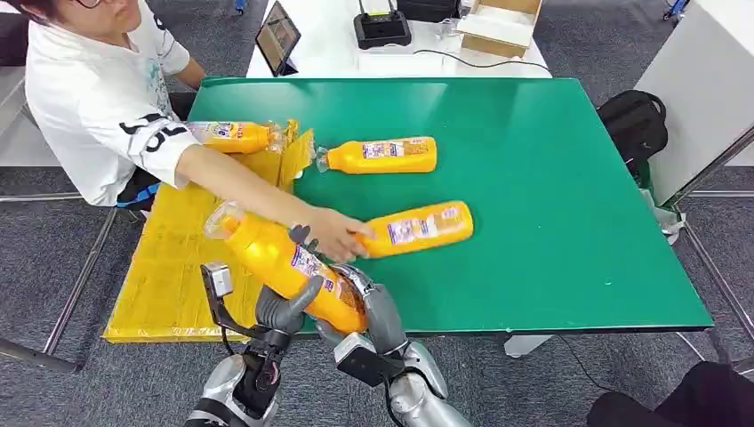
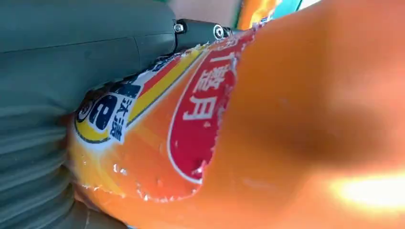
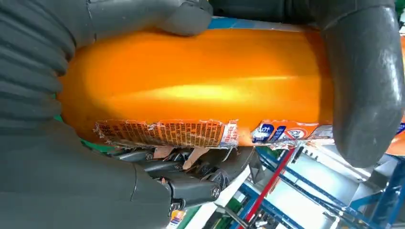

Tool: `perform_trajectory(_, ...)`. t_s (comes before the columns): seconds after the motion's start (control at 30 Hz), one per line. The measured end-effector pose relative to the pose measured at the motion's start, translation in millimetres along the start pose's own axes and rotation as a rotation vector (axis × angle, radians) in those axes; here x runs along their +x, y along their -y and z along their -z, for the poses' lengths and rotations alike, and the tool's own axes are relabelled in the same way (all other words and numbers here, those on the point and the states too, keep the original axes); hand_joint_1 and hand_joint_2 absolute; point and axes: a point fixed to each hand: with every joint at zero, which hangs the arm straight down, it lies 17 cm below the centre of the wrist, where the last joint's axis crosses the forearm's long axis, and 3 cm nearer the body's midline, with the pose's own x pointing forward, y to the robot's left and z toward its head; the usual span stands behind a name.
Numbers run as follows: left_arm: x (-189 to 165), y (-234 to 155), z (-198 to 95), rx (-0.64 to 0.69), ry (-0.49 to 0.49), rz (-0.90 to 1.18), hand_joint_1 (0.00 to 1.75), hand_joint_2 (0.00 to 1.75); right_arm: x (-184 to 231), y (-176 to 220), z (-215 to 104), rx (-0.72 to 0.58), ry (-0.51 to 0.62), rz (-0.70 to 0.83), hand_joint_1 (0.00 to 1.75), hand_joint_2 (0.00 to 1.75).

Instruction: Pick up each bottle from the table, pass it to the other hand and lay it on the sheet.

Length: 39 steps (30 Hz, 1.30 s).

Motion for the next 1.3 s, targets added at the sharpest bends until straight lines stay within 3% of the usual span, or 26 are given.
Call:
perform_trajectory(0.37,3.2,-13.2,-1.0,0.073,0.025,0.052,1.75,1.75,-5.7,-5.3,0.1,0.021,-0.020,-0.009,1.75,1.75)
perform_trajectory(0.43,4.8,-13.7,-0.4,0.080,0.033,0.071,1.75,1.75,-5.7,-6.2,0.4,0.023,-0.020,-0.010,1.47,1.75)
perform_trajectory(0.5,6.0,-14.1,0.4,0.088,0.039,0.083,1.75,1.75,-5.2,-5.9,1.8,0.024,-0.018,-0.014,1.47,1.75)
perform_trajectory(0.53,6.1,-14.0,0.6,0.090,0.041,0.085,1.75,1.75,-5.1,-5.9,2.1,0.024,-0.018,-0.014,0.00,1.75)
perform_trajectory(0.67,12.9,-13.0,4.7,0.092,0.064,0.106,1.75,1.75,-5.9,-12.0,-1.9,0.038,-0.022,-0.014,0.00,1.75)
perform_trajectory(0.7,14.6,-12.0,6.1,0.090,0.069,0.109,1.75,1.75,-6.1,-13.9,-3.1,0.042,-0.023,-0.012,0.00,0.00)
perform_trajectory(0.9,37.8,-18.8,13.8,0.138,0.159,0.216,1.75,1.75,-4.4,-17.0,-3.9,0.045,-0.042,0.068,0.00,0.00)
perform_trajectory(1.1,119.2,-53.5,33.8,0.277,0.412,0.557,1.75,1.75,22.8,-3.5,6.7,0.017,0.014,0.128,0.00,0.00)
perform_trajectory(1.3,149.0,-81.4,53.9,0.295,0.426,0.750,1.75,1.75,51.2,31.1,17.1,-0.104,0.103,0.112,0.00,0.00)
